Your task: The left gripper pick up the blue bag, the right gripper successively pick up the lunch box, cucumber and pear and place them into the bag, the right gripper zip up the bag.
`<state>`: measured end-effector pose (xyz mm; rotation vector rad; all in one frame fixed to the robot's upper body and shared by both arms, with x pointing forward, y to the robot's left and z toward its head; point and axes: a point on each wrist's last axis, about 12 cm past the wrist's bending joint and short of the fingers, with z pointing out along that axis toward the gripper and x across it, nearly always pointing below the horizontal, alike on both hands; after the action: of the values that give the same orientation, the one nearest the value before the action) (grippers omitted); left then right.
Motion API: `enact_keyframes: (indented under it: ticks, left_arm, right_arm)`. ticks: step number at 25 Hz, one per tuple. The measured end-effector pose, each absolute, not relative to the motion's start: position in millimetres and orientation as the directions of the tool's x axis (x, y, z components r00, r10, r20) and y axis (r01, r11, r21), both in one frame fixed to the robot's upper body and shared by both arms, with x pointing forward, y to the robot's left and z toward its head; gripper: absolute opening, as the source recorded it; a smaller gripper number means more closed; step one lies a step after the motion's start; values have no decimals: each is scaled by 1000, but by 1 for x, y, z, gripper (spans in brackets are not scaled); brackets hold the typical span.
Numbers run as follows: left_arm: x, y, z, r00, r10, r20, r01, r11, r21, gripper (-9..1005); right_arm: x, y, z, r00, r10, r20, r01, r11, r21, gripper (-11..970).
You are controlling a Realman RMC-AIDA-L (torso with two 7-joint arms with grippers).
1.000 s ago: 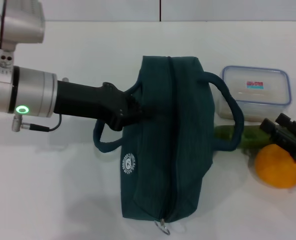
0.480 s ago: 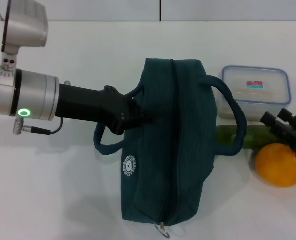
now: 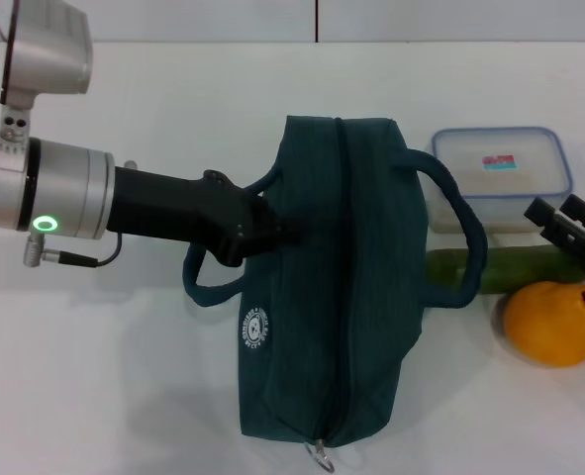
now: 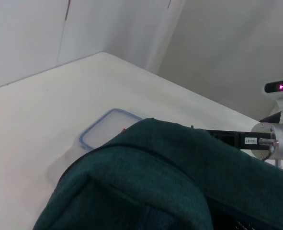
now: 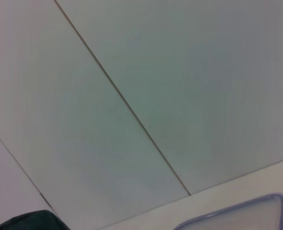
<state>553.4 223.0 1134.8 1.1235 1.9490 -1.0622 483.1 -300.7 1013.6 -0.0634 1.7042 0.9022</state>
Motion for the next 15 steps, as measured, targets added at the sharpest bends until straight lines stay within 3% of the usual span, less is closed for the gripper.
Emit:
enact_keyframes:
  ticks: [9, 15]
  left_arm:
    - [555, 222, 1136, -421, 383, -822, 898, 303, -319, 51]
    - [556, 222, 1137, -418, 385, -823, 899, 303, -315, 52]
  right_arm:
    - [503, -300, 1019, -335, 391, -857, -463, 724, 512, 793]
    - [497, -312, 1019, -307, 506, -806, -375, 714, 591, 787]
